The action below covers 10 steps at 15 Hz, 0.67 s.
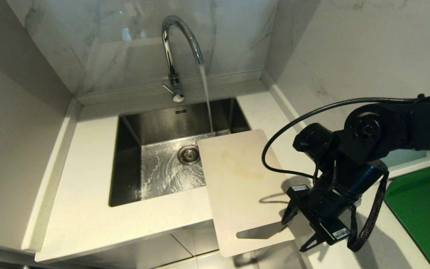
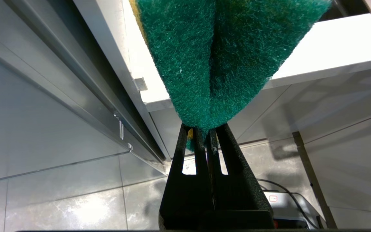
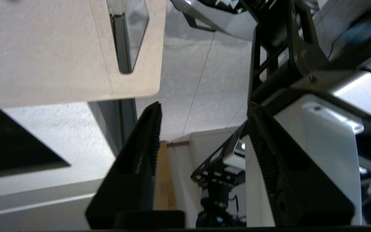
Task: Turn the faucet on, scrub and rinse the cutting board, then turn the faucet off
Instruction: Pick up the cutting board
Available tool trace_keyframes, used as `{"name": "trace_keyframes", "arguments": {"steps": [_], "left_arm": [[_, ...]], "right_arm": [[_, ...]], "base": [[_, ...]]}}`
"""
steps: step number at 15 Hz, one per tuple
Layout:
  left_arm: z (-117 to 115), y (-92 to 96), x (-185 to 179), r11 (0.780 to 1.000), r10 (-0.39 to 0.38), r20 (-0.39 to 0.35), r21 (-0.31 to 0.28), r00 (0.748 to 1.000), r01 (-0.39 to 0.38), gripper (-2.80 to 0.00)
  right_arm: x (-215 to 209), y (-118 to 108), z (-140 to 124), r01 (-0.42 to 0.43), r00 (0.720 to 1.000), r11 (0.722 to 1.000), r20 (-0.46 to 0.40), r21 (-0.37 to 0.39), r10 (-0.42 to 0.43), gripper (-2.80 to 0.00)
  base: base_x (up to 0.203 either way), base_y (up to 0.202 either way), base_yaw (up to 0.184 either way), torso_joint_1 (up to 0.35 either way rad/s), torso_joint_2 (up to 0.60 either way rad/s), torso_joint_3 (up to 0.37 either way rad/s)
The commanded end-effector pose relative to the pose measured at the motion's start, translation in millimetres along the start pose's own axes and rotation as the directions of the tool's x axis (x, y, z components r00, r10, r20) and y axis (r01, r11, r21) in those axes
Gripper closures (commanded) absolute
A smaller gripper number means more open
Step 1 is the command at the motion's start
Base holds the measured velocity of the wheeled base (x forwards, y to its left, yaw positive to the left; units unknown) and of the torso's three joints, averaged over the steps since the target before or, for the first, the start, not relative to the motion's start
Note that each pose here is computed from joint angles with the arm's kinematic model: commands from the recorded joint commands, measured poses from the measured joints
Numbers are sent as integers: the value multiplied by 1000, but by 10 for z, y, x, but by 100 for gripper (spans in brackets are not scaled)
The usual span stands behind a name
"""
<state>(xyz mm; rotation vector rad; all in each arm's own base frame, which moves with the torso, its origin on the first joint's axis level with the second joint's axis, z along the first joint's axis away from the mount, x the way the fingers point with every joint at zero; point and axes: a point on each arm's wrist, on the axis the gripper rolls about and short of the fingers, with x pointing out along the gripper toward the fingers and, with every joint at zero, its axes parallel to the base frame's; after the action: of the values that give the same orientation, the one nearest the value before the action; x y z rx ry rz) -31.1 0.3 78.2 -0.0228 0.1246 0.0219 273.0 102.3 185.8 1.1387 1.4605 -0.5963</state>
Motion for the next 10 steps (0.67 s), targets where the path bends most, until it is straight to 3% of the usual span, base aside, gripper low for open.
{"name": "trace_keyframes", "arguments": {"steps": [1,3,4,10], "left_arm": [[0,0,1,1000,1,-2,-1,1000,-1,0],[0,0,1,1000,1,-2,-1,1000,-1,0],[0,0,1,1000,1,-2,-1,1000,-1,0],[0,0,1,1000,1,-2,-1,1000,-1,0]], "right_arm": [[262,-34,-12,22,996,999,82,-36,-19,-280],[464,-49,-60,-15,978,994,207,-105,36,-280],[538,-54,-73,-23,972,992,228,-123,51,-280],[701,-14,-83,-28,972,990,228,-136,59,-280]], "base": [[0,0,0,0,0,0],[0,0,0,0,0,0],[0,0,0,0,0,0],[0,0,0,0,0,0]]}}
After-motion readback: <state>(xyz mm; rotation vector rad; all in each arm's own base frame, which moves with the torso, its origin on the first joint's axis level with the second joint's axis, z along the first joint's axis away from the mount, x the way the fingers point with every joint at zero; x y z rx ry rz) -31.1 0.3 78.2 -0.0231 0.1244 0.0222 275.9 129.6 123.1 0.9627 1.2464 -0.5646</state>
